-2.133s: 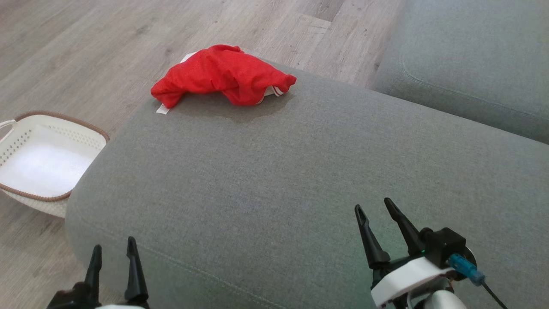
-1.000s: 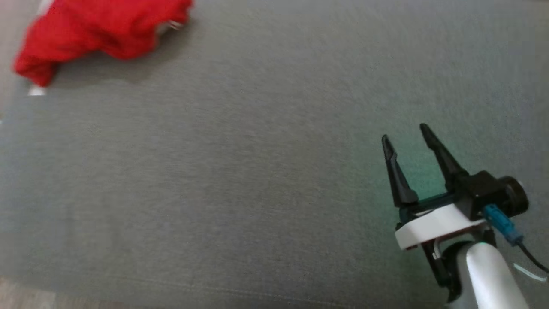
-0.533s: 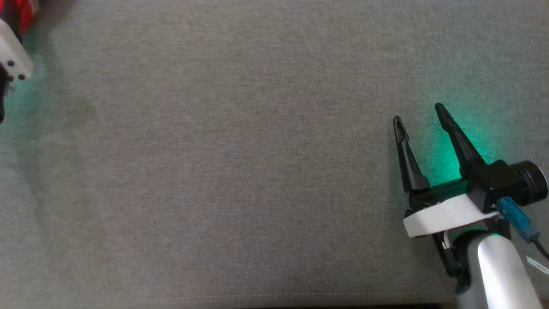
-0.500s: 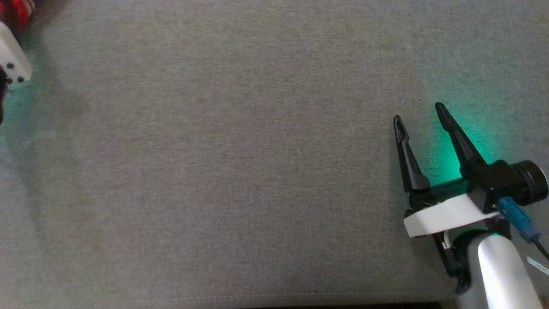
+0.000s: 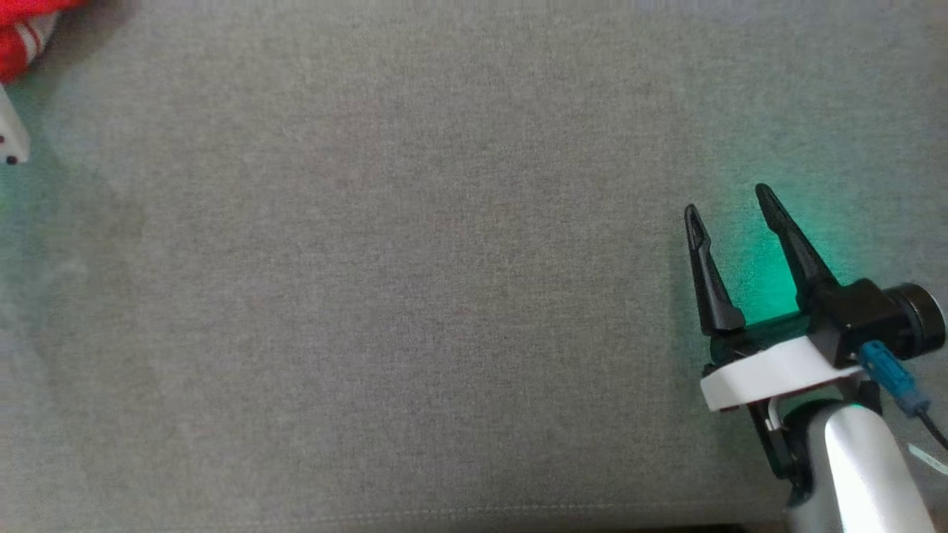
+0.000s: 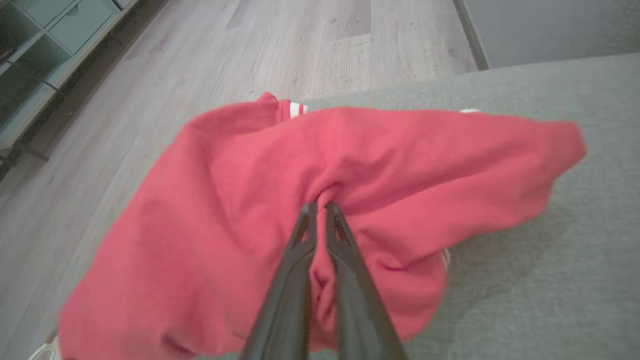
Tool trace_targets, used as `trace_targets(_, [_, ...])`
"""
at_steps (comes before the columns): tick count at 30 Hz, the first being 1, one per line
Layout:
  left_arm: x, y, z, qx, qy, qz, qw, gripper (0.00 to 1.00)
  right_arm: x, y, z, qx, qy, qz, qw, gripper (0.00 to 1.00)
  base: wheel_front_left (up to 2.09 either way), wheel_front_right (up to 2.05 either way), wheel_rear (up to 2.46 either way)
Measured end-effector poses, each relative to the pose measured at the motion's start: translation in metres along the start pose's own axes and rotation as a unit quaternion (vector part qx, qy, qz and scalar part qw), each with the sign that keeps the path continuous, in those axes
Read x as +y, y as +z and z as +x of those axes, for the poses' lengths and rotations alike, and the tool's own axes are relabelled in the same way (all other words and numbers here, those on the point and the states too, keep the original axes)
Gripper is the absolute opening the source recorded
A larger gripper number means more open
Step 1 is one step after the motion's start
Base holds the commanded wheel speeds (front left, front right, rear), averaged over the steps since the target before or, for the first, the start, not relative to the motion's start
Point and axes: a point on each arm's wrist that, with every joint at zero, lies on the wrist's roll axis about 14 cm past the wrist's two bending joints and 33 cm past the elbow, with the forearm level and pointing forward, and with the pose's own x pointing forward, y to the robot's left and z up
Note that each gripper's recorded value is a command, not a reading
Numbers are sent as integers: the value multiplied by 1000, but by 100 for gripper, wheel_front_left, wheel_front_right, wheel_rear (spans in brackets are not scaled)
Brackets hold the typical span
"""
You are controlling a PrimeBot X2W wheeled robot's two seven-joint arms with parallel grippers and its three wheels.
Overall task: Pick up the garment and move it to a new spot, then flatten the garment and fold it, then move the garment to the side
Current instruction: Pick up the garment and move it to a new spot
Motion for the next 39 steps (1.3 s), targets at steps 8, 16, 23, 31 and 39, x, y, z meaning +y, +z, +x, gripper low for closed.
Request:
trace_targets(8, [-3,69,-49,-94,-33,33,994,0,4,31,-21,-45,0,7,999,100,0,0,0])
trace_targets(16, [-14,147,-127,-200,-66,64,976,0,6,52,-66,-86,-11,28,996,100,0,0,0])
trace_targets(23, [-76,214,-215,-309,-145,80,937,0,-5,61,-113,-123,-45,43,990,100,0,0,0])
trace_targets(31, [-209,244,-302,-375,-318,71,868,0,-26,59,-148,-147,-91,58,983,100,0,0,0])
trace_targets(39, [-300,191,-311,-307,-449,-32,838,0,-37,44,-155,-136,-114,81,981,100,0,0,0])
